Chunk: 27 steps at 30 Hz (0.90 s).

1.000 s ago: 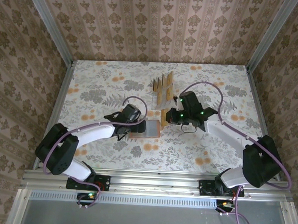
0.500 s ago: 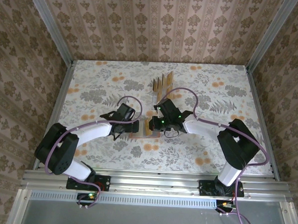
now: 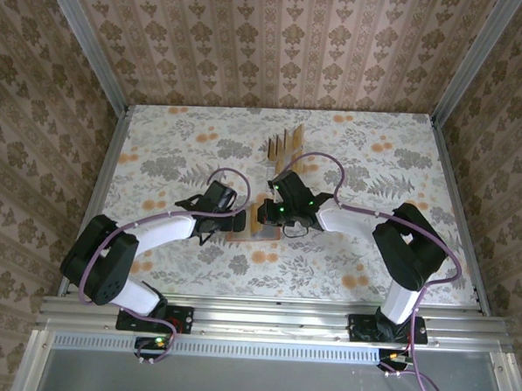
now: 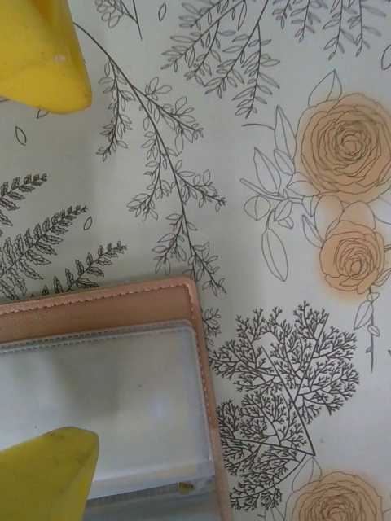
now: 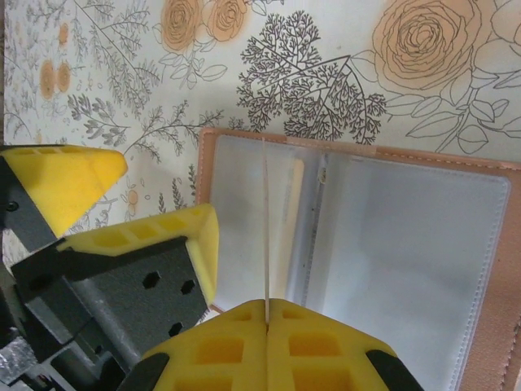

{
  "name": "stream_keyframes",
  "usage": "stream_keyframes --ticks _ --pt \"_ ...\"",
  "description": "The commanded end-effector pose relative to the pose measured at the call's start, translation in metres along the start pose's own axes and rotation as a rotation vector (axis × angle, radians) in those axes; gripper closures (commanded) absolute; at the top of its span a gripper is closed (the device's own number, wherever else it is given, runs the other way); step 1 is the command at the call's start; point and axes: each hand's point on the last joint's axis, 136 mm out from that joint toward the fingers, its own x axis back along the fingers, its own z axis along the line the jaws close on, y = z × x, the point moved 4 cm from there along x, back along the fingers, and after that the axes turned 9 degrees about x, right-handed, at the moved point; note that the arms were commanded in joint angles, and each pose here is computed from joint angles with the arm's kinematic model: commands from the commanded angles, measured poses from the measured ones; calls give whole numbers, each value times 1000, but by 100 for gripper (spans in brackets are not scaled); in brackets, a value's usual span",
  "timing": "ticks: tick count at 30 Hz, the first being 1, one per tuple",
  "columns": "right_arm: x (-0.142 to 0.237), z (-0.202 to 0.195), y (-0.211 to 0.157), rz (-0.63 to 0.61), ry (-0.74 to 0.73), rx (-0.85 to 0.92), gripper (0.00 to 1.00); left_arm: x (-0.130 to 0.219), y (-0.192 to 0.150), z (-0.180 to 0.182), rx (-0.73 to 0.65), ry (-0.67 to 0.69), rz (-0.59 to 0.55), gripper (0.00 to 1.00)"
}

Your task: Put the credit cards into the card holder

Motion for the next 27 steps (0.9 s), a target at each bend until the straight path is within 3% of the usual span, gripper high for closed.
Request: stream_keyframes --ticks 1,27 --pt "-4 -12 -1 -15 -26 -32 100 -4 -6 0 -12 -20 14 0" --pt "-2 -49 -13 -11 -15 -117 100 -12 -29 20 2 66 56 0"
